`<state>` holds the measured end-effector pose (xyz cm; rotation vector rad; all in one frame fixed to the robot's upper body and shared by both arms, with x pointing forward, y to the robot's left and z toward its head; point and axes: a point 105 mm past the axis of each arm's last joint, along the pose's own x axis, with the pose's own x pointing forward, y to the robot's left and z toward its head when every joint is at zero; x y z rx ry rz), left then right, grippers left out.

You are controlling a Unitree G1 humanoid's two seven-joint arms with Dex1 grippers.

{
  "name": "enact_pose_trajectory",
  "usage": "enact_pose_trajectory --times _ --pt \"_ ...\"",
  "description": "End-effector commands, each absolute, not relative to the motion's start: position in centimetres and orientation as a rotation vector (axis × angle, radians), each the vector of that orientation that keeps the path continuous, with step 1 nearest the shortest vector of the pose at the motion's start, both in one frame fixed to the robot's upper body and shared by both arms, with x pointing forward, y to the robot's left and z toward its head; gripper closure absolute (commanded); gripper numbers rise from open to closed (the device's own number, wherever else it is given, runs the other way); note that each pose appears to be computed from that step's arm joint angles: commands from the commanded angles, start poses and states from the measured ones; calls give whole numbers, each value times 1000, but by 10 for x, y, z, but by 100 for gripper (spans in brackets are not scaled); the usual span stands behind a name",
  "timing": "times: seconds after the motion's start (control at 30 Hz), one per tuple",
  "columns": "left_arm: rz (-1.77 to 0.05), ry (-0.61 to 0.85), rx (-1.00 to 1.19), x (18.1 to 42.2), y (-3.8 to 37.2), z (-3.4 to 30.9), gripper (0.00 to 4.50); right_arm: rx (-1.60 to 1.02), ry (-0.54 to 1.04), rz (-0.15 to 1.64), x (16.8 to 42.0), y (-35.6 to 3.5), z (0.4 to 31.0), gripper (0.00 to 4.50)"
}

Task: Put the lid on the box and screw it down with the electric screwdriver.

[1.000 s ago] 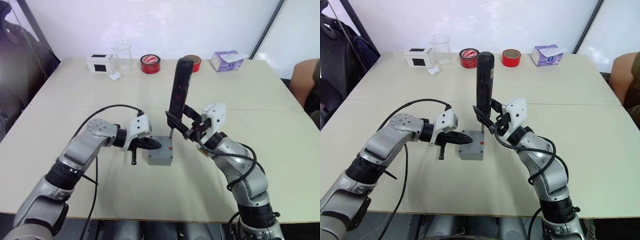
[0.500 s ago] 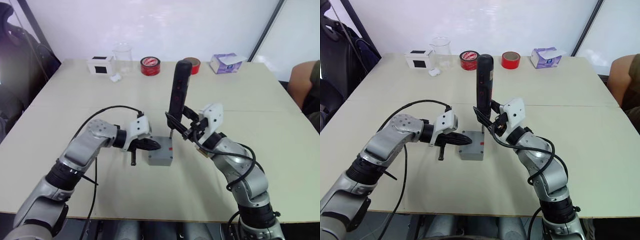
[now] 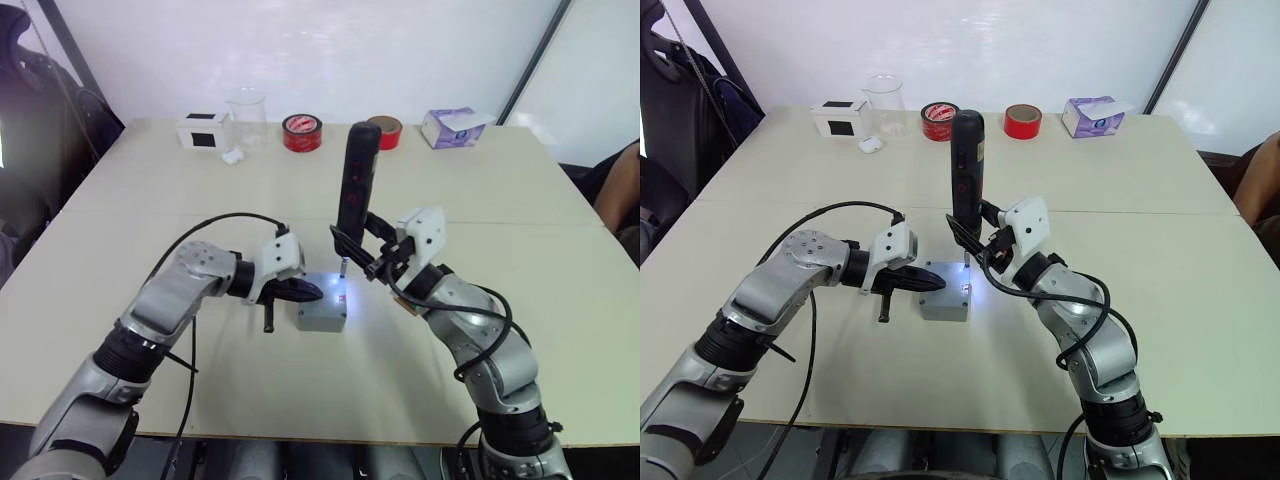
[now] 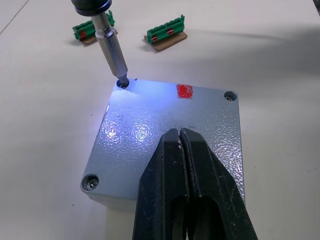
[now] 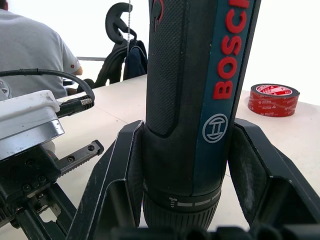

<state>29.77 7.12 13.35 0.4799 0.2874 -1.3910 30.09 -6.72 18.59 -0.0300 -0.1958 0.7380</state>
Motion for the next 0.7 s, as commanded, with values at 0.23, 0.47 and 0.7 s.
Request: enact_pose_trajectory --times 0.23,0.47,0.7 --pt "-1388 306 475 295 71 128 450 -33 -105 779 299 -65 169 263" --pt "-1357 307 468 299 79 127 450 -7 -291 860 290 -91 264 263" --pt "-1150 -32 305 325 76 185 450 42 -150 727 307 -143 313 263"
